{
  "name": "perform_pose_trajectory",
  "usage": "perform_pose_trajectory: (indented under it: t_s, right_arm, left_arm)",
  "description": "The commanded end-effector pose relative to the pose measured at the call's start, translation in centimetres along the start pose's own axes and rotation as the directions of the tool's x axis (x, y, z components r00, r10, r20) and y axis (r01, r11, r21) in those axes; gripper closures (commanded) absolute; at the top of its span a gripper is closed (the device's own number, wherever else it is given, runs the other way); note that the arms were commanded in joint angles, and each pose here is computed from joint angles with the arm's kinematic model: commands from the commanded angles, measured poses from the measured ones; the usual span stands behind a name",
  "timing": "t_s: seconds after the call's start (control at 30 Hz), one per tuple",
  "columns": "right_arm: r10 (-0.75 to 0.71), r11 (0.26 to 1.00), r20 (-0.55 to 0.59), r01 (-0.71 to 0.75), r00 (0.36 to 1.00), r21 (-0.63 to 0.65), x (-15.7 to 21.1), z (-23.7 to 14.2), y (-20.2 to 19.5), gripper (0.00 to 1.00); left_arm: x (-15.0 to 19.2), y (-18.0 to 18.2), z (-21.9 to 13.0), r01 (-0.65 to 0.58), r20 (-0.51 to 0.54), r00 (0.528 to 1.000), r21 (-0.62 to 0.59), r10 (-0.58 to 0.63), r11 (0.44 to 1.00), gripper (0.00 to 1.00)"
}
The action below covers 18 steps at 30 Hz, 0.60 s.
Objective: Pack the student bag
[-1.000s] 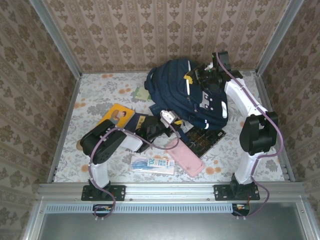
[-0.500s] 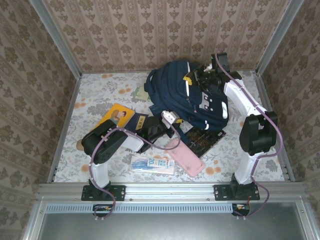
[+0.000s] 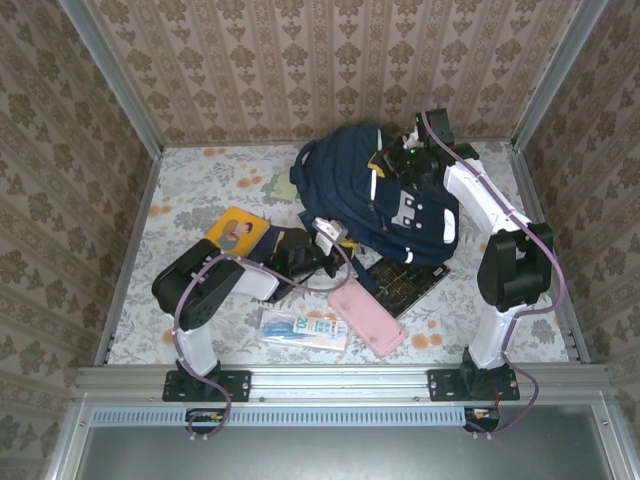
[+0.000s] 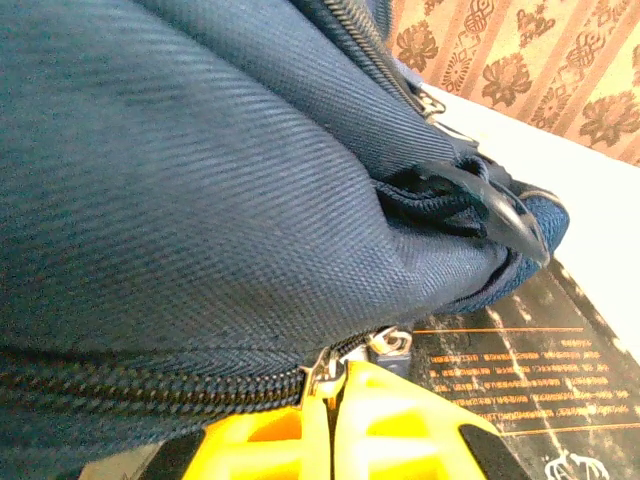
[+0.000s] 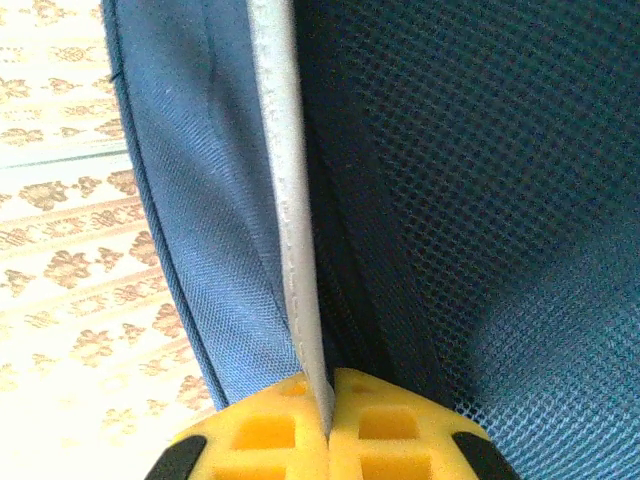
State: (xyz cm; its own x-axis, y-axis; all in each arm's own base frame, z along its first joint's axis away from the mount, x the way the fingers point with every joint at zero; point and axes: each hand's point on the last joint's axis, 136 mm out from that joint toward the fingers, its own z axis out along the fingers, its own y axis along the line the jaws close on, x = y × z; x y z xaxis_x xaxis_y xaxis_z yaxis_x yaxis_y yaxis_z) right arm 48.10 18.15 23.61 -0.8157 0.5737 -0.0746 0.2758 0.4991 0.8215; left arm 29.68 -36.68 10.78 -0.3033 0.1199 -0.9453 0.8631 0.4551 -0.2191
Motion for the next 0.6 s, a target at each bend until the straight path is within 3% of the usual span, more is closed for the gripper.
perform_pose_trajectory:
  t_s: [0.0,0.17,0.3,0.37,0.43,0.57]
  right_arm:
    - [-0.138,0.988,0.089,0.131,0.986,0.08,-0.9,-2.6,-0.2,1.0]
    - [-0.219,0.962,0.101,0.197,0.971,0.188,-1.0,-1.9,-2.1,1.0]
    - [-0.262,0.939,0.099,0.229,0.96,0.257,-0.8,-1.5,-3.1,0.6]
    - [-0.28,0.922,0.121,0.232,0.952,0.311,-1.0,-2.1,-3.5,0.47]
    - [-0.309,0.903,0.148,0.24,0.939,0.357,-1.0,-3.3,-3.4,0.4]
    - [-0.397,0.854,0.204,0.278,0.895,0.44,-0.2,-6.2,-3.2,0.39]
  left_arm:
    - [-2.2,0.3,-1.1,0.175,0.027,0.984,0.08,-0.177,0.981,1.0]
    - [-1.1,0.5,-0.9,0.291,-0.036,0.957,0.118,-0.289,0.949,1.0]
    - [-1.8,0.7,-0.3,0.376,-0.062,0.927,0.149,-0.371,0.915,1.0]
    - [-2.6,0.9,-0.1,0.419,-0.064,0.908,0.177,-0.415,0.89,1.0]
    - [-3.5,1.5,0.2,0.469,-0.059,0.882,0.186,-0.467,0.863,1.0]
    - [-5.0,2.5,0.7,0.586,-0.066,0.807,0.213,-0.587,0.782,1.0]
